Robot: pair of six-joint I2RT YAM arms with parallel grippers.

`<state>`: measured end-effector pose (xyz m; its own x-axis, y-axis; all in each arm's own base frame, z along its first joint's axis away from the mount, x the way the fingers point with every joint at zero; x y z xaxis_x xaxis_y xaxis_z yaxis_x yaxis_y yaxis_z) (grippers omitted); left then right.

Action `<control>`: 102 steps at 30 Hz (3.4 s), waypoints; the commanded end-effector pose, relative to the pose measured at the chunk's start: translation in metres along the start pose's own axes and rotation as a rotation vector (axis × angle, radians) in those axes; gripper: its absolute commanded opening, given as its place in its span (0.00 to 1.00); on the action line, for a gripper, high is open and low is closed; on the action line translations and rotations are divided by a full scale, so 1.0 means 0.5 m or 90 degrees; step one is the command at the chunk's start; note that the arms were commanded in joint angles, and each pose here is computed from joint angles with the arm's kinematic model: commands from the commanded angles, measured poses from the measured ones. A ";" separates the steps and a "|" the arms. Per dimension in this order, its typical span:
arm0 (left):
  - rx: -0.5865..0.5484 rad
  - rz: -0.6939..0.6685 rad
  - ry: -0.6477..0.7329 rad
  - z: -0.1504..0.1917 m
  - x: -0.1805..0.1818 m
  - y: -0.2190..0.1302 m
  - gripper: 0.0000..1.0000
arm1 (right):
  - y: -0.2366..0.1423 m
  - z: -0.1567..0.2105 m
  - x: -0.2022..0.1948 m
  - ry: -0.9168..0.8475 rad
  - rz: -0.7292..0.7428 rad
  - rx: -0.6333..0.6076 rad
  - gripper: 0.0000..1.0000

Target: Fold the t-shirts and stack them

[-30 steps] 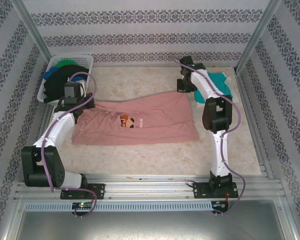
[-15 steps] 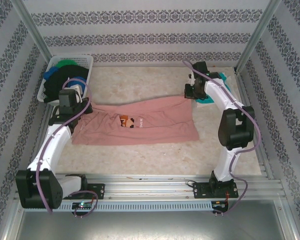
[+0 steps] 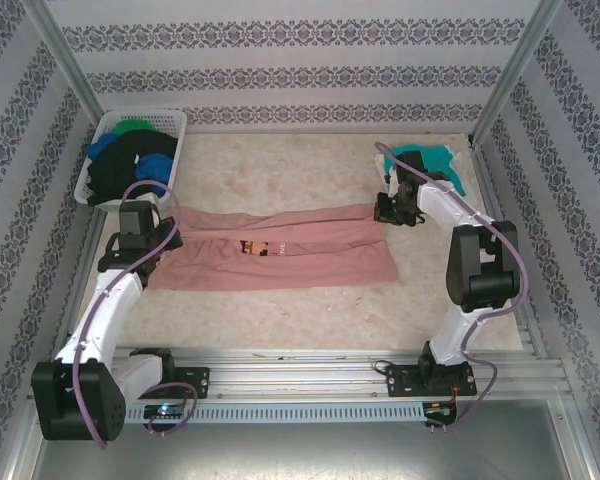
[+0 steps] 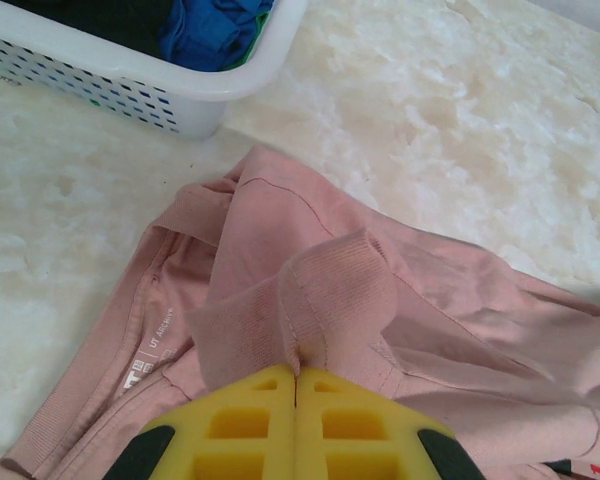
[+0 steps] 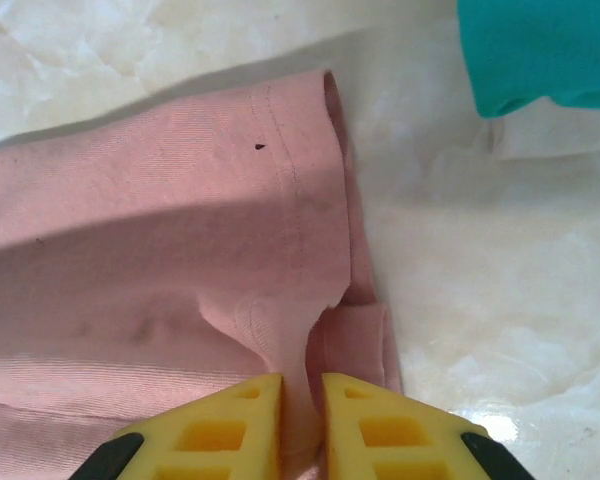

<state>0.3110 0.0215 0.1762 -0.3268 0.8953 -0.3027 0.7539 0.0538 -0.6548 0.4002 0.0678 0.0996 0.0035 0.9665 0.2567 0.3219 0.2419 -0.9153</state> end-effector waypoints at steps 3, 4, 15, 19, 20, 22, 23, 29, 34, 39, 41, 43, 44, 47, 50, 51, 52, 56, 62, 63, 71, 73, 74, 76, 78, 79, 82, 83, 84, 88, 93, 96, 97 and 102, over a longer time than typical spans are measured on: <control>-0.019 0.017 -0.032 -0.033 -0.011 0.024 0.00 | -0.022 -0.102 0.017 0.013 -0.032 -0.070 0.17; -0.024 0.033 -0.034 -0.058 -0.029 0.035 0.00 | -0.025 -0.127 0.021 0.013 -0.029 -0.077 0.13; -0.041 0.099 0.004 -0.220 -0.125 0.123 0.00 | -0.033 -0.253 0.041 -0.012 -0.039 -0.131 0.08; -0.031 0.094 0.009 -0.193 -0.113 0.123 0.00 | -0.015 -0.238 0.034 -0.006 -0.044 -0.112 0.07; -0.026 0.087 0.011 -0.182 -0.107 0.119 0.00 | -0.013 -0.229 0.031 -0.005 -0.043 -0.108 0.07; -0.022 0.076 0.015 -0.164 -0.095 0.105 0.00 | -0.012 -0.206 0.017 0.000 -0.035 -0.103 0.06; -0.022 0.067 0.014 -0.155 -0.086 0.096 0.00 | -0.015 -0.193 0.010 0.005 -0.035 -0.102 0.06; -0.020 0.011 0.004 -0.086 -0.024 0.038 0.00 | -0.015 -0.095 -0.046 0.054 -0.015 -0.084 0.06; -0.011 -0.016 -0.019 -0.016 0.020 0.014 0.00 | 0.008 -0.043 -0.069 0.080 -0.017 -0.065 0.06; 0.036 -0.021 -0.052 0.057 0.042 0.027 0.00 | 0.019 -0.013 -0.069 0.086 -0.030 -0.052 0.06; 0.050 -0.025 -0.066 0.076 0.049 0.033 0.00 | 0.023 -0.003 -0.073 0.086 -0.024 -0.045 0.06; 0.058 -0.029 -0.074 0.086 0.053 0.034 0.00 | 0.029 0.008 -0.080 0.086 -0.012 -0.035 0.07; 0.061 -0.032 -0.076 0.089 0.055 0.033 0.00 | 0.031 0.012 -0.083 0.089 -0.008 -0.031 0.07; 0.073 -0.052 -0.083 0.098 0.065 0.029 0.00 | 0.031 0.021 -0.086 0.092 -0.004 -0.023 0.07; 0.079 -0.074 -0.090 0.110 0.079 0.022 0.00 | 0.023 0.031 -0.091 0.090 0.009 -0.028 0.10; 0.081 -0.072 -0.094 0.117 0.080 0.023 0.00 | 0.021 0.033 -0.091 0.090 0.010 -0.028 0.12; 0.085 -0.069 -0.099 0.124 0.080 0.024 0.00 | 0.022 0.036 -0.091 0.093 0.010 -0.025 0.13; 0.118 -0.051 -0.120 0.160 0.078 0.034 0.00 | 0.035 0.044 -0.084 0.097 -0.005 -0.009 0.16; 0.126 -0.031 -0.133 0.181 0.075 0.028 0.00 | 0.016 0.046 -0.083 0.096 0.010 -0.014 0.18; 0.130 -0.022 -0.136 0.185 0.071 0.027 0.00 | 0.007 0.045 -0.077 0.092 0.014 -0.022 0.21; 0.163 -0.005 -0.156 0.212 0.065 0.011 0.01 | 0.019 0.038 0.075 -0.010 0.015 -0.039 0.32; 0.158 -0.011 -0.158 0.215 0.070 0.001 0.12 | 0.048 0.040 0.095 -0.015 0.021 -0.015 0.33; 0.151 -0.018 -0.157 0.211 0.073 -0.007 0.19 | 0.062 0.045 0.102 -0.019 0.024 -0.001 0.33; 0.135 -0.028 -0.155 0.199 0.077 -0.025 0.33 | 0.077 0.055 0.104 -0.021 0.035 0.013 0.33; 0.111 -0.028 -0.151 0.179 0.075 -0.042 0.45 | 0.090 0.073 0.099 -0.016 0.039 0.024 0.34; 0.101 -0.026 -0.149 0.170 0.072 -0.047 0.49 | 0.095 0.081 0.097 -0.015 0.039 0.030 0.34; 0.074 0.012 -0.143 0.132 0.046 -0.043 0.54 | 0.112 0.104 0.076 -0.008 0.059 0.052 0.36; 0.077 0.035 -0.139 0.119 0.030 -0.034 0.54 | 0.116 0.109 0.070 -0.006 0.061 0.057 0.35; 0.087 0.053 -0.132 0.107 0.013 -0.021 0.54 | 0.115 0.112 0.067 -0.005 0.061 0.060 0.36; 0.158 0.081 -0.055 0.088 -0.052 0.038 0.59 | 0.105 0.114 0.058 0.004 0.057 0.052 0.38; 0.256 0.034 -0.023 0.133 -0.043 0.100 0.61 | 0.090 0.117 0.042 0.018 0.053 0.047 0.38; 0.280 -0.015 -0.026 0.166 -0.011 0.108 0.66 | 0.082 0.118 0.037 0.019 0.052 0.040 0.38; 0.289 -0.015 -0.028 0.176 -0.008 0.109 0.65 | 0.080 0.118 0.037 0.019 0.052 0.038 0.38; 0.324 0.025 -0.043 0.208 -0.026 0.105 0.34 | 0.073 0.111 0.031 0.016 0.057 0.034 0.39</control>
<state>0.3060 -0.0235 0.0787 -0.3768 0.8564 -0.3531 0.4320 -0.1747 -0.8848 0.3609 0.1028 0.0456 0.0517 0.9795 0.1946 0.2550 0.1755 -0.9509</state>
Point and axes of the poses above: each hand's point on the last joint's axis, 136 mm out from that joint toward the fingers, its own y axis out along the fingers, its own x axis along the line the jaws close on, z = x × y, the point moved 2 cm from there along -y, back along the fingers, and after that the axes turned 5 degrees about -y, right-handed, at the moved point
